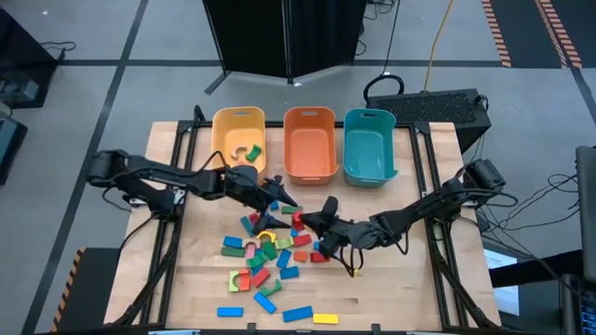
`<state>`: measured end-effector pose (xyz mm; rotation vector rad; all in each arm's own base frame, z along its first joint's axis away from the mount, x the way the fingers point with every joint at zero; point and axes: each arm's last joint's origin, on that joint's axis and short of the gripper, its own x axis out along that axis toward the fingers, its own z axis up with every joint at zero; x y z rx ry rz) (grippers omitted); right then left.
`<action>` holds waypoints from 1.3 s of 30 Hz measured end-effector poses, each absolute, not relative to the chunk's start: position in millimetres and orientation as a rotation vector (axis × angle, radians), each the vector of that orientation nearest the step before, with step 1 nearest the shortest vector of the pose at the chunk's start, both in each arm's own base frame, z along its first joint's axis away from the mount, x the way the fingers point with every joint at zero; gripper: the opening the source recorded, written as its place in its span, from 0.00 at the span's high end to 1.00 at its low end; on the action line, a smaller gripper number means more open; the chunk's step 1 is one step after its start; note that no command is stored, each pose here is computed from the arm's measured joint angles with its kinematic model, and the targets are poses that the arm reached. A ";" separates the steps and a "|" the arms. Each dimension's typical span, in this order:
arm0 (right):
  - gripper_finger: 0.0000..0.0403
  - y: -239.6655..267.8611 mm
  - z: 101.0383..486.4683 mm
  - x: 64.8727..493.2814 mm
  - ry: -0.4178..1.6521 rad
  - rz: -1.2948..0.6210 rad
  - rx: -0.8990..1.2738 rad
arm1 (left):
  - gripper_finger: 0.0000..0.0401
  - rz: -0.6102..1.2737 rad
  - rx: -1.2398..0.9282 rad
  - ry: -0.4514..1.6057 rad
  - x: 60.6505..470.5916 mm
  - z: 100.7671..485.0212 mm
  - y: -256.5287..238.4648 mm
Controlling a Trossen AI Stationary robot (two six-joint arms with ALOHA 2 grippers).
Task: Sort blocks by size
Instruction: Put the red arch block into the yellow bin
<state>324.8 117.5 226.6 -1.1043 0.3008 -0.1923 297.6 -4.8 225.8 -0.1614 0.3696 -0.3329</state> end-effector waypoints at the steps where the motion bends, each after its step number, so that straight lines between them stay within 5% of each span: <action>1: 0.94 118.1 226.7 325.0 0.290 -0.171 -1.113 | 0.12 -0.334 -0.157 0.365 298.8 224.8 -4.8; 14: 0.94 119.4 232.9 326.6 0.213 -0.150 -1.114 | 0.14 -0.420 -0.106 0.287 304.2 226.3 -7.3; 29: 0.94 119.3 234.0 326.8 0.201 -0.156 -1.094 | 0.56 -0.481 -0.107 0.270 303.9 227.9 -9.1; 39: 0.94 112.5 233.3 329.9 0.191 -0.135 -1.050 | 0.63 -0.484 -0.112 0.274 303.8 227.7 -9.2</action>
